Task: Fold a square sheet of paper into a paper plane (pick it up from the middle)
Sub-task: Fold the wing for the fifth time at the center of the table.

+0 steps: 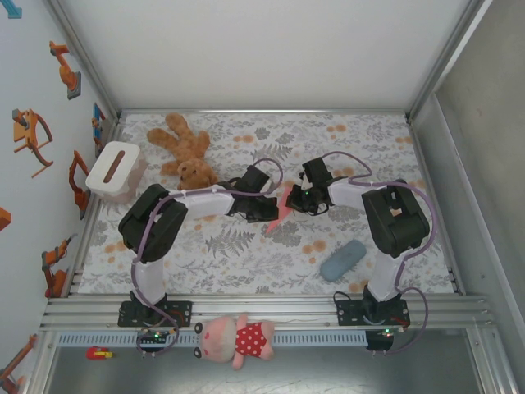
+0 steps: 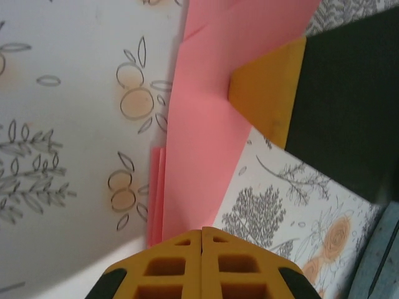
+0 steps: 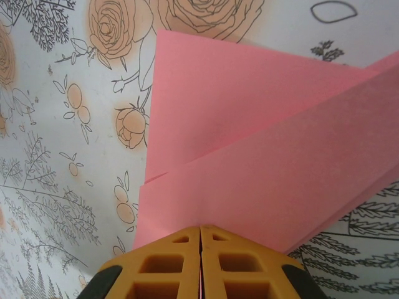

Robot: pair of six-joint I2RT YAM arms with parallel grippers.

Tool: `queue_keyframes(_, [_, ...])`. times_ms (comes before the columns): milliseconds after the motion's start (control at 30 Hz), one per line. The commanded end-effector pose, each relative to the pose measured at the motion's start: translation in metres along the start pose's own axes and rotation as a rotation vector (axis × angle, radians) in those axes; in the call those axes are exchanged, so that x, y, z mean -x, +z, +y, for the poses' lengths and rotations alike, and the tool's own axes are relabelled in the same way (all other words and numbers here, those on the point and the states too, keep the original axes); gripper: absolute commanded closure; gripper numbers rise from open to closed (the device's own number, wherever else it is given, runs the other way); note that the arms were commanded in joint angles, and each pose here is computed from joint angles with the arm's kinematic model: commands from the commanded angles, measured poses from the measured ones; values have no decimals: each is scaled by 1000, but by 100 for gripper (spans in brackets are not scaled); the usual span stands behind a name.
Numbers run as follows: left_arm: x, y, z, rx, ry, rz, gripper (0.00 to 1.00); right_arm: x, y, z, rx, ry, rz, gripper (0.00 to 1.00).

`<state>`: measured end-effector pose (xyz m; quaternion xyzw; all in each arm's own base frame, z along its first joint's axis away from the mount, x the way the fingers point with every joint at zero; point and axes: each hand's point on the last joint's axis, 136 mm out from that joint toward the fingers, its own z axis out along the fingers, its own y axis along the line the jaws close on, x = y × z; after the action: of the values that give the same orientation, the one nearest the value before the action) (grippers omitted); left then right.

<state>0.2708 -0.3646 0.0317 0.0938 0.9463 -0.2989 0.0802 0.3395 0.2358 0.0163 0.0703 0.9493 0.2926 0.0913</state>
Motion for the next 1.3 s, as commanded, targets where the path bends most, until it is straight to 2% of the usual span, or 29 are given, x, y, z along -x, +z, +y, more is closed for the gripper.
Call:
queue_keyframes(0, [5, 8, -1, -22, -37, 10, 100, -14, 0, -10, -39, 3, 46, 92])
queue_keyframes(267, [-14, 14, 27, 83, -72, 67, 100, 13, -18, 19, 40, -109, -35, 91])
queue_keyframes(500, [-24, 19, 38, 118, -94, 104, 100, 26, -11, 2, 1, -124, -40, 92])
queue_keyframes(867, [-27, 22, 42, 140, -104, 133, 100, 10, -12, 16, 58, -197, -1, 91])
queue_keyframes(1067, [-30, 23, 45, 155, -113, 141, 100, -4, 7, 10, 44, -183, 46, 92])
queue_keyframes(1267, [-37, 23, 51, 171, -133, 157, 100, 5, 7, -5, 50, -162, 8, 93])
